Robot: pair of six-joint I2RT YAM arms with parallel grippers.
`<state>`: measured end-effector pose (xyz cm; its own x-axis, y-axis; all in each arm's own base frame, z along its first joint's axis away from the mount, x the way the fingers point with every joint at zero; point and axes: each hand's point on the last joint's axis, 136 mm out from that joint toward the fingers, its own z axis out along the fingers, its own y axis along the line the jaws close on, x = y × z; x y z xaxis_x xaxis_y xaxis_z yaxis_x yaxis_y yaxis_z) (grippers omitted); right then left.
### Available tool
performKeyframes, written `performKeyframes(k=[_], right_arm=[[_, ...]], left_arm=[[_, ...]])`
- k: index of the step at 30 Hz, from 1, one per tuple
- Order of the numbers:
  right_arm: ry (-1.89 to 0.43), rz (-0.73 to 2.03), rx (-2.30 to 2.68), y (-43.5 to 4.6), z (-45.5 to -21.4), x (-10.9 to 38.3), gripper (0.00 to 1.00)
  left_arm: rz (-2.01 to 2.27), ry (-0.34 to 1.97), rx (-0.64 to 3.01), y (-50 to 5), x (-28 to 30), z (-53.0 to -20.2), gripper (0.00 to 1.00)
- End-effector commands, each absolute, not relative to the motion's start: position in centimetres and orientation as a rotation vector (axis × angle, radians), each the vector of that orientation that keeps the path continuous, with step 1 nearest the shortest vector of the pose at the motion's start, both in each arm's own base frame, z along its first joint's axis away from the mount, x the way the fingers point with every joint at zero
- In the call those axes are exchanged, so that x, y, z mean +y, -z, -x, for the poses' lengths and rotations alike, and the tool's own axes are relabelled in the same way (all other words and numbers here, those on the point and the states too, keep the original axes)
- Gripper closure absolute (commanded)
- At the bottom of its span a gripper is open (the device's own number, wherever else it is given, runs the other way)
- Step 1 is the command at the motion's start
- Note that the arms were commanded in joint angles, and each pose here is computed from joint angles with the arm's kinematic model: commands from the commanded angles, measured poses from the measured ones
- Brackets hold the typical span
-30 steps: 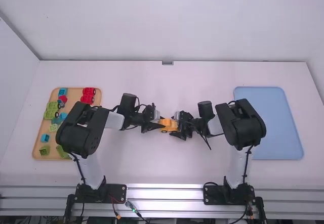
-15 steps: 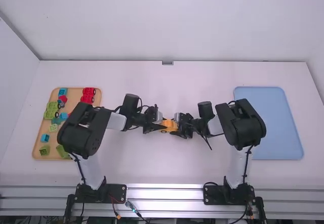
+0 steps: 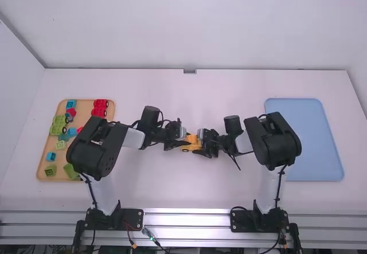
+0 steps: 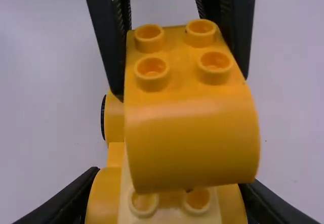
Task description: Assemble lego blocks to make yellow taxi
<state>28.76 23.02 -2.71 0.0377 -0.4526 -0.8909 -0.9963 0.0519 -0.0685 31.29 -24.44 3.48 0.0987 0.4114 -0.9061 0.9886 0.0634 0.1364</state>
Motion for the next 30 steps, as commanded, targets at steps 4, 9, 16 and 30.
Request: performKeyframes(k=[4,9,16,30], right_arm=[[-0.874,1.516,1.554,3.4,-28.4,22.9,0.47],[-0.875,1.517,1.554,3.4,-28.4,22.9,0.46],[-0.875,1.517,1.555,3.4,-28.3,22.9,0.46],[-0.883,1.53,1.545,3.4,-28.0,23.3,0.46]], left_arm=[[-1.486,0.882,1.451,-3.3,-24.6,-30.8,0.96],[-1.497,0.897,1.45,-3.1,-25.0,-30.4,0.98],[-1.495,0.912,1.466,-2.6,-25.0,-30.2,0.97],[-1.5,0.935,1.518,-1.8,-25.1,-30.7,0.93]])
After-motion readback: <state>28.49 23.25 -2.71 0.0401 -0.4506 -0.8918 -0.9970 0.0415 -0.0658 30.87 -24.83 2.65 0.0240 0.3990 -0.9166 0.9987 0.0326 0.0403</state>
